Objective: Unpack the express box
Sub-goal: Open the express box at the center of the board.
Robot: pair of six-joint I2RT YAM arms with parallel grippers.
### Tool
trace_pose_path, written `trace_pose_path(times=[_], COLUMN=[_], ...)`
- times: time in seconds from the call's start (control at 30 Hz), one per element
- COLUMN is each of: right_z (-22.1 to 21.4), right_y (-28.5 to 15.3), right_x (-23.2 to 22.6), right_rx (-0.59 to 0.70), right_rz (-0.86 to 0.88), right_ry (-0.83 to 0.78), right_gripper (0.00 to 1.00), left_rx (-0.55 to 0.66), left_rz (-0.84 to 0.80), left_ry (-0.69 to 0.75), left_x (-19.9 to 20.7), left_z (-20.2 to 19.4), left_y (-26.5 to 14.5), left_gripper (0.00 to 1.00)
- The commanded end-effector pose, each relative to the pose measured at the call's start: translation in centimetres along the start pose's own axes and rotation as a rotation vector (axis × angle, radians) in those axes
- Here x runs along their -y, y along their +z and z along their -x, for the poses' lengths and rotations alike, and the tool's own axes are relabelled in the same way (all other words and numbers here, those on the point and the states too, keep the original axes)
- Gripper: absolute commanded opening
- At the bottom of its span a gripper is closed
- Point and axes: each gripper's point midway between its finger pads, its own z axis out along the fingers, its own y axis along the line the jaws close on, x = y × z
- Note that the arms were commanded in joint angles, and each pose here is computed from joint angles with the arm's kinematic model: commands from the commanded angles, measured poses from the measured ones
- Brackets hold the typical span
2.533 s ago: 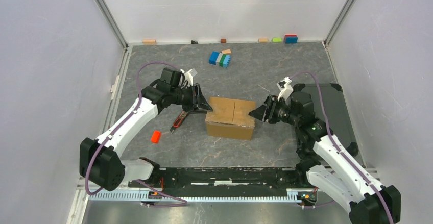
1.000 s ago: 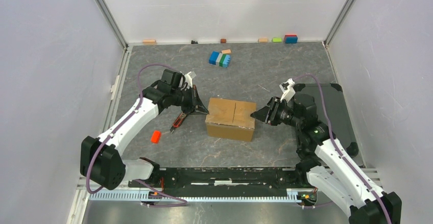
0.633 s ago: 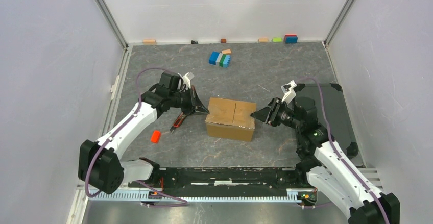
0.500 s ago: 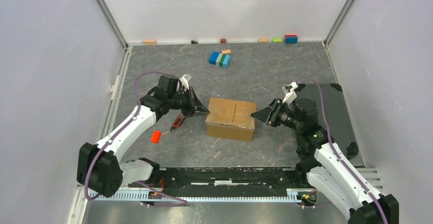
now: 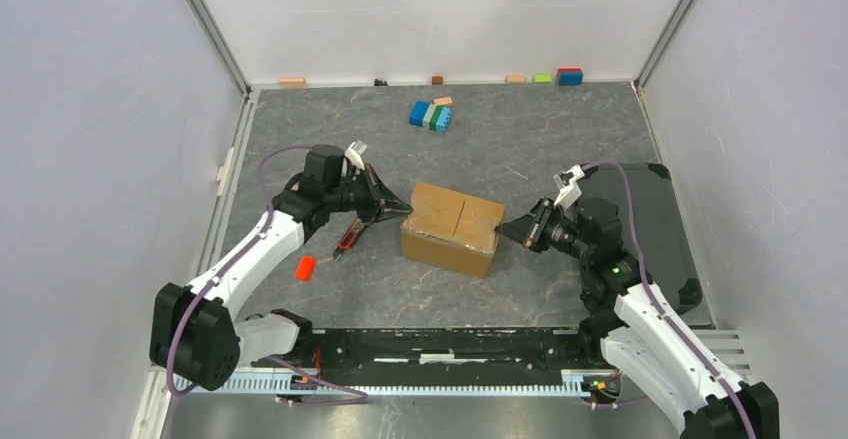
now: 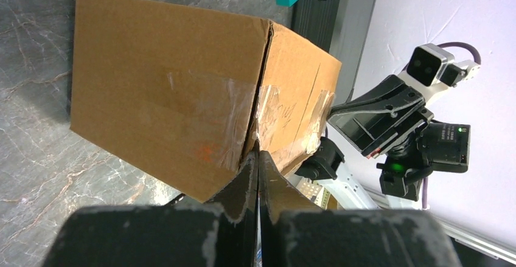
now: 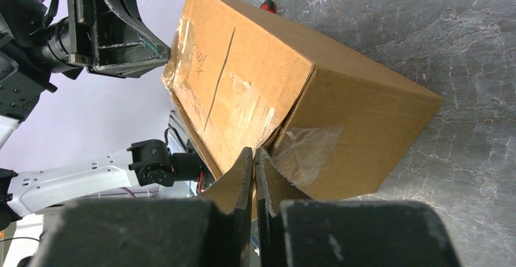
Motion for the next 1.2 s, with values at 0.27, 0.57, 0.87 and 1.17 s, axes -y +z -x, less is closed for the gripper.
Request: trace_pose_path(times=[0.27,0.57,0.87,1.17], right_z=[3.1,8.3,5.5,4.9], right_y=[-1.3,-2.8,-0.1,-0.5], right_x=[-0.6,-2.4,-3.9,-4.4], right_rx=[0.047,0.150,0.007,-0.023], right_rz=[-0.133,-0.205,-0.224,-0.284], right_ry=[-0.263,-0.717,-1.006,-1.029], right_gripper=[0.35,0.84,0.91,0.89], left_rx=[-0.087,-0.104,-0.142,-0.096], left_rz=[-0.216,-0.292,-0.301,-0.009], left_ry=[0.070,0.060,0.090,0.251], left_x=[4.7,5.2,5.1,0.8], left_z=[-1.9,-2.0,-2.0,-2.6], left_y=[-2.6,-2.5,-2.5,-4.2], left_gripper=[0.02,0.02,0.02,0.17])
